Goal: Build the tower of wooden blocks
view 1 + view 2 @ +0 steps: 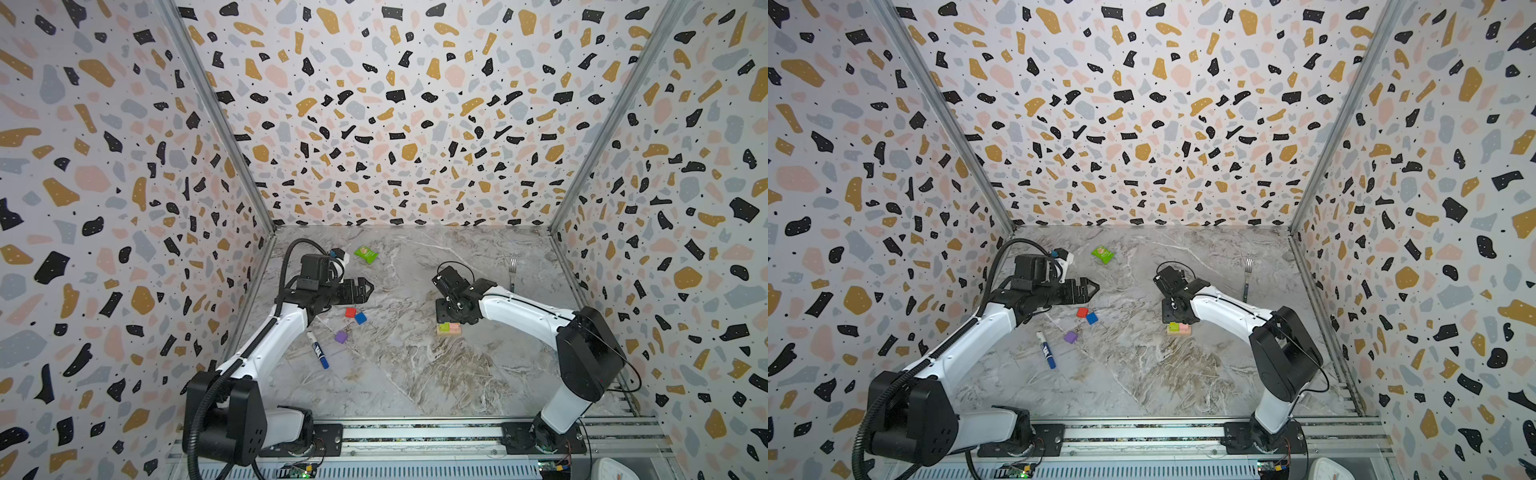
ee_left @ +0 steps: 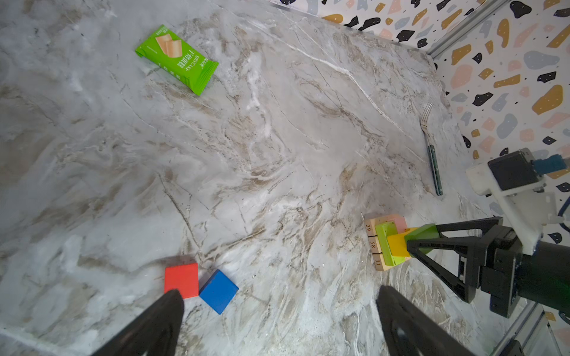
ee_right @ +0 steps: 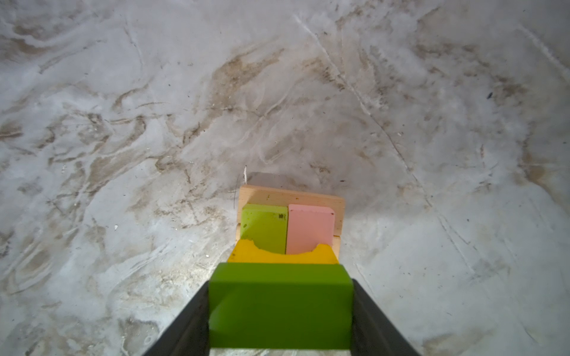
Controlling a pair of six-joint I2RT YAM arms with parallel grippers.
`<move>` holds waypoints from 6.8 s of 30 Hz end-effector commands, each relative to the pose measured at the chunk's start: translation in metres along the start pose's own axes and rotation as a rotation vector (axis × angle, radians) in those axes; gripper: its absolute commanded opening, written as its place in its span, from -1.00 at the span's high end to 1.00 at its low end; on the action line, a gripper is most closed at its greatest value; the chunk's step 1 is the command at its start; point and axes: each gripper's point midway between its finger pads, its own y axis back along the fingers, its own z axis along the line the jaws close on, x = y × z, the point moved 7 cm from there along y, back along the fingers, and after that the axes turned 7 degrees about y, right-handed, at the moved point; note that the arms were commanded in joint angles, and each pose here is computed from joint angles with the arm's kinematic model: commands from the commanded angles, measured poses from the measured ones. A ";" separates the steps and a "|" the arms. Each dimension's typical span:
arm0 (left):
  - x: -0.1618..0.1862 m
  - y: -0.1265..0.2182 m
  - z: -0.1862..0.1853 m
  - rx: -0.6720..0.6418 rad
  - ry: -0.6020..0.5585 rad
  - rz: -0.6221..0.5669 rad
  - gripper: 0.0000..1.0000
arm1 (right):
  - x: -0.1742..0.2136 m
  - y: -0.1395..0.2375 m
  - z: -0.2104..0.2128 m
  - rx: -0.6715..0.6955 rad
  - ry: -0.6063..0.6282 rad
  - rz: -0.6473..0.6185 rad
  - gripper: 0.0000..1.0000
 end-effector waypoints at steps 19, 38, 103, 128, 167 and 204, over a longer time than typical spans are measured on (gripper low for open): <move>-0.003 0.000 -0.001 0.014 -0.013 -0.023 -0.98 | 0.001 0.000 -0.001 0.010 0.005 0.009 -0.35; -0.003 0.000 -0.001 0.013 -0.012 -0.025 -0.98 | -0.008 0.014 -0.001 0.001 0.008 -0.018 -0.73; -0.023 0.019 0.059 -0.105 0.204 -0.139 -0.98 | -0.034 -0.015 0.218 -0.417 0.625 -0.299 -0.24; -0.022 0.019 0.057 -0.084 0.208 -0.140 -0.98 | -0.030 -0.068 0.250 -0.340 0.594 -0.286 -0.04; -0.021 0.014 0.060 -0.085 0.212 -0.123 -0.98 | 0.072 -0.025 0.175 -0.406 0.964 -0.163 0.45; -0.020 0.014 0.059 -0.071 0.212 -0.120 -0.98 | 0.044 -0.028 0.146 -0.283 0.738 -0.164 0.00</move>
